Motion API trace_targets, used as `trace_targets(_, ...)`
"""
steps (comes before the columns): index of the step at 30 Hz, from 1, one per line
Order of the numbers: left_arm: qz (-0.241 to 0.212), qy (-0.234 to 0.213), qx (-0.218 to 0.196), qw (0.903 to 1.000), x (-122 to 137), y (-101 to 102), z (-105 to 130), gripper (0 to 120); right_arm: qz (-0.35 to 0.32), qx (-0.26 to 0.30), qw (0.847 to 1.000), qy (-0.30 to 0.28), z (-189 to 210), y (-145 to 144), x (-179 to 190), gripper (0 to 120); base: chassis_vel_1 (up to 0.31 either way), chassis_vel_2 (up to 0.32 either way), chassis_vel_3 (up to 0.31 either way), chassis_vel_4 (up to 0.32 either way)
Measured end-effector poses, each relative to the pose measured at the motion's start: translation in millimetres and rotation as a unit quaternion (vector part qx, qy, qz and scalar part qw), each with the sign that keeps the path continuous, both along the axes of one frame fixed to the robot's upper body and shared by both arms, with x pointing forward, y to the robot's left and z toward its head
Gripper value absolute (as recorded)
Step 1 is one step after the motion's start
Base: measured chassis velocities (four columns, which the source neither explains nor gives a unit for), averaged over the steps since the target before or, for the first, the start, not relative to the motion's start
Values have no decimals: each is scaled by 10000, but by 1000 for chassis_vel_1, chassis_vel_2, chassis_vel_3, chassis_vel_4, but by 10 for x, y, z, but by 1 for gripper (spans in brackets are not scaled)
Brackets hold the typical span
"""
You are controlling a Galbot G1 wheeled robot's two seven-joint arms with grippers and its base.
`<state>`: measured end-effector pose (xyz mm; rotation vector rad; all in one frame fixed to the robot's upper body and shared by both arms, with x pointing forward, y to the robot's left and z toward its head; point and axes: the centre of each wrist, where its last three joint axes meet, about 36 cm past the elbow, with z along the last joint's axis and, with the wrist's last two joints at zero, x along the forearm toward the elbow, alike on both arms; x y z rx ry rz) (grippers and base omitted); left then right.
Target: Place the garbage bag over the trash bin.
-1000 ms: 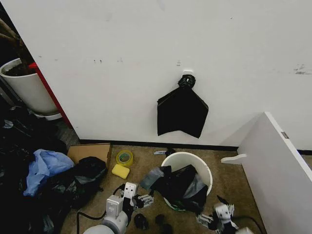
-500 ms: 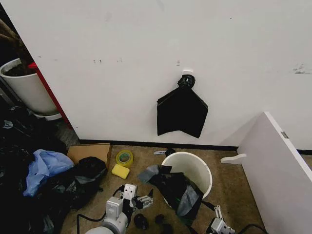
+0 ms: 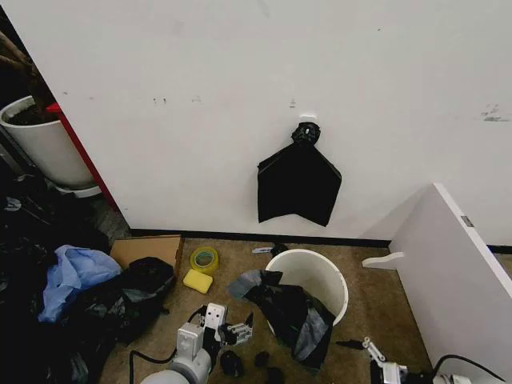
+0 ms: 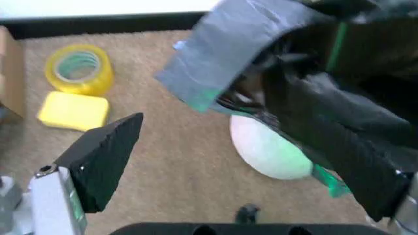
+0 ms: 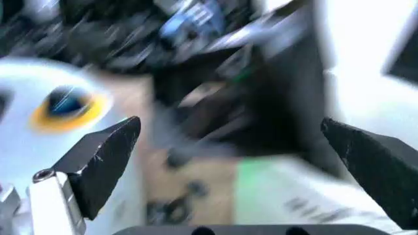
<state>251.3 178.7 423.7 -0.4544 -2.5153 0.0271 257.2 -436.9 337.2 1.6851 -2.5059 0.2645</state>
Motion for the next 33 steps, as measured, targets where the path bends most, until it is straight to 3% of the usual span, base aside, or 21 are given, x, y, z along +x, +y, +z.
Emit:
trace_targets(4,-199,-265,-134,9994,-47,65,245,100,-1157,731,9905,-122,221,62,240,100,0,0,0,0)
trace_targets(6,-244,-302,-182,9991,-57,69,294,100,-1405,814,9867,-109,254,101,278,100,0,0,0,0)
trace_targets(11,-290,-500,-339,9978,-64,70,431,100,-2756,899,9569,191,479,378,613,100,0,0,0,0)
trace_targets(12,-290,-500,-339,9978,-64,70,431,100,-2756,899,9569,191,479,378,613,100,0,0,0,0)
trace_targets(14,-235,-616,-380,9971,-29,48,424,100,-3269,415,9399,897,650,540,917,100,0,0,0,0)
trace_targets(17,-44,-604,-415,9973,-71,26,377,100,-3312,-651,9302,1441,782,740,1305,100,0,0,0,0)
trace_targets(22,284,-691,-460,9961,-85,5,365,100,-3106,-1584,9200,1788,850,941,1741,100,0,0,0,0)
trace_targets(33,467,-744,-554,9946,-162,-20,464,100,-2848,-2159,9102,2092,627,1302,2107,96,0,0,0,0)
